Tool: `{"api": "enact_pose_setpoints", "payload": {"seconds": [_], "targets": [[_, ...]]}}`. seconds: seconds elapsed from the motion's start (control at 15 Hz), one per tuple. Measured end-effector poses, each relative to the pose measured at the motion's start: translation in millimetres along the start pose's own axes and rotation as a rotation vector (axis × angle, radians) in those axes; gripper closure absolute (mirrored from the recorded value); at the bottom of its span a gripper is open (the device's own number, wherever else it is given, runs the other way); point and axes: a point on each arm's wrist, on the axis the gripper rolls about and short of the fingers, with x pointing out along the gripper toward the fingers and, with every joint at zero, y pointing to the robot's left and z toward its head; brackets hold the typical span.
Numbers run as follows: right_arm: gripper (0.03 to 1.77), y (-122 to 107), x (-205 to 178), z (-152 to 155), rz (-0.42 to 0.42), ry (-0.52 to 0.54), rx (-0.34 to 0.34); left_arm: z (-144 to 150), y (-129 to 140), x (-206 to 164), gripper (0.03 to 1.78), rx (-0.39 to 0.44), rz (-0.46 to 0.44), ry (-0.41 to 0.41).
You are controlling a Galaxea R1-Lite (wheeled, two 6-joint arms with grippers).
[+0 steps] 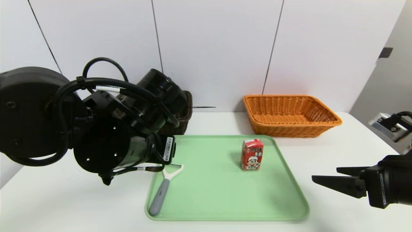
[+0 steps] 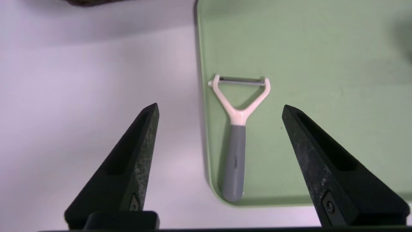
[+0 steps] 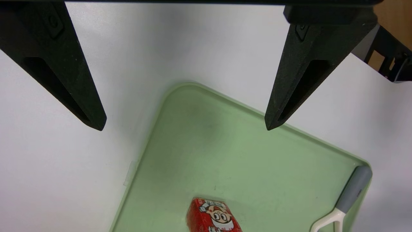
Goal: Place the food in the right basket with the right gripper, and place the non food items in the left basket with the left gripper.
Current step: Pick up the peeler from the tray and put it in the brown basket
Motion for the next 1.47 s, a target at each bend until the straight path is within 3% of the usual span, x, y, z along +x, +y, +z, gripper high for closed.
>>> {"api": "enact_pose_setpoints", "payload": {"seconds": [0.27, 0.6, 0.93, 1.47], "targets": [[0.10, 0, 0, -2, 0.000, 0.006, 0.002, -14, -7, 1, 0.30, 0.005, -0.057, 0.135], [0.10, 0, 0, -1, 0.000, -0.003, 0.022, -27, -22, 14, 0.21, 0.052, -0.045, 0.225], [0.10, -1, 1, -4, -0.001, -0.005, 0.027, -27, -42, 34, 0.16, -0.018, -0.034, 0.329], [0.10, -3, -4, -7, -0.019, -0.018, 0.040, -35, -54, 55, 0.13, 0.000, -0.004, 0.387]]}}
